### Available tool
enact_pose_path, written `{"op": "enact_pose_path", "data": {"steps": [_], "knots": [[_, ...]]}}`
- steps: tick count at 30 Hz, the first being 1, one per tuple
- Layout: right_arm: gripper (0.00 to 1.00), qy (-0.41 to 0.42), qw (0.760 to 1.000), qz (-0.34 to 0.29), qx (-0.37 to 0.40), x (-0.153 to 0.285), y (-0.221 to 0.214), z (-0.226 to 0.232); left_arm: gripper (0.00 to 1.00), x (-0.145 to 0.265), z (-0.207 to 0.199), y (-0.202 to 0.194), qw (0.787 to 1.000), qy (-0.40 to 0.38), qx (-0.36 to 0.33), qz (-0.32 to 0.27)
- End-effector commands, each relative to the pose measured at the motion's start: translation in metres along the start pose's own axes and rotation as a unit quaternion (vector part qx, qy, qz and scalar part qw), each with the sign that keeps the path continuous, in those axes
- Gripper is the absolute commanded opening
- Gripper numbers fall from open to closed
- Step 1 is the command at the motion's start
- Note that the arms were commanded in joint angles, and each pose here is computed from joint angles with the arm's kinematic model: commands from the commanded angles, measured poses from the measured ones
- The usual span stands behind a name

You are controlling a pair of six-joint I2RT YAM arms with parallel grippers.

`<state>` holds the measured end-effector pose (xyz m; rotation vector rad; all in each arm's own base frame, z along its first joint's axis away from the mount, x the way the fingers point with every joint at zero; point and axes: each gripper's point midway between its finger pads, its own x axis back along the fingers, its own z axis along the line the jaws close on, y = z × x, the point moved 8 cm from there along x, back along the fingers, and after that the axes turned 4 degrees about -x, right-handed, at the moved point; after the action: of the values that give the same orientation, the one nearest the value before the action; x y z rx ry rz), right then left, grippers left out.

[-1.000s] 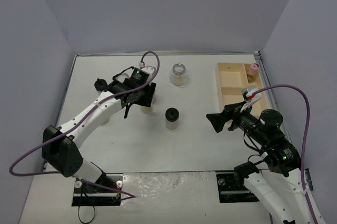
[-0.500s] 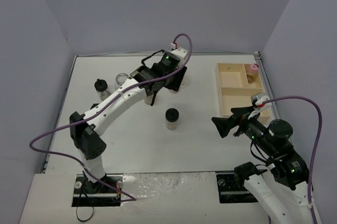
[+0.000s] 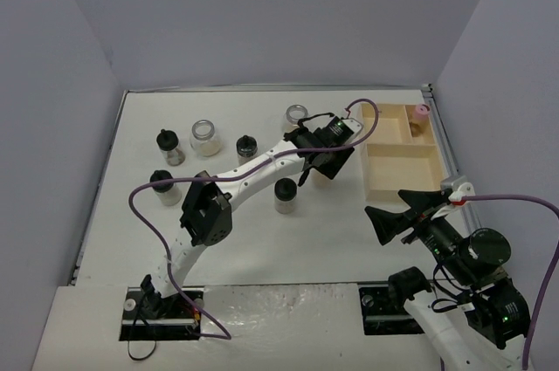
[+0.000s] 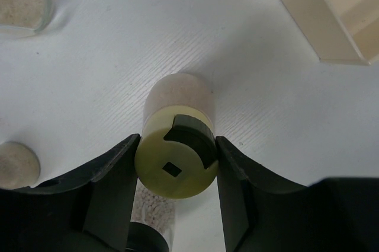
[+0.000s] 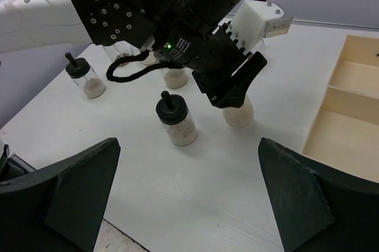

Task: Organize the condiment bottles

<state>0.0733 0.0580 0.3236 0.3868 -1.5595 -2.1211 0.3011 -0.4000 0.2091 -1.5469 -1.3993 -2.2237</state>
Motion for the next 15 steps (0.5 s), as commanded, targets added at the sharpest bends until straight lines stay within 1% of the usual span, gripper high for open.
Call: {"op": "enact_pose_path", "data": {"steps": [1, 3, 5, 7, 9, 13, 15], "knots": [[1.0, -0.009, 1.0, -0.015, -0.005, 0.0, 0.009, 0.001, 0.15, 0.021, -0.003, 0.029, 0.998, -0.027, 0.02, -0.059], [1.0, -0.013, 1.0, -0.011, -0.005, -0.001, 0.008, 0.0, 0.31, 0.017, -0.002, 0.026, 0.998, -0.026, 0.019, -0.054], [1.0, -0.019, 1.0, -0.001, -0.006, -0.004, 0.006, -0.002, 0.4, 0.014, -0.002, 0.024, 0.998, -0.029, 0.02, -0.052], [1.0, -0.021, 1.0, 0.002, -0.006, -0.006, 0.005, -0.003, 0.47, 0.01, -0.003, 0.021, 0.998, -0.035, 0.018, -0.048], [1.0, -0.023, 1.0, 0.004, -0.006, -0.007, 0.006, -0.003, 0.6, 0.008, -0.003, 0.019, 0.998, -0.038, 0.017, -0.046], [1.0, -0.029, 1.0, 0.007, -0.007, -0.01, 0.007, -0.004, 0.72, 0.011, -0.002, 0.019, 0.998, -0.037, 0.016, -0.046], [1.0, -0.028, 1.0, 0.01, -0.007, -0.011, 0.008, -0.004, 0.83, 0.015, 0.0, 0.021, 0.998, -0.036, 0.017, -0.049]]}}
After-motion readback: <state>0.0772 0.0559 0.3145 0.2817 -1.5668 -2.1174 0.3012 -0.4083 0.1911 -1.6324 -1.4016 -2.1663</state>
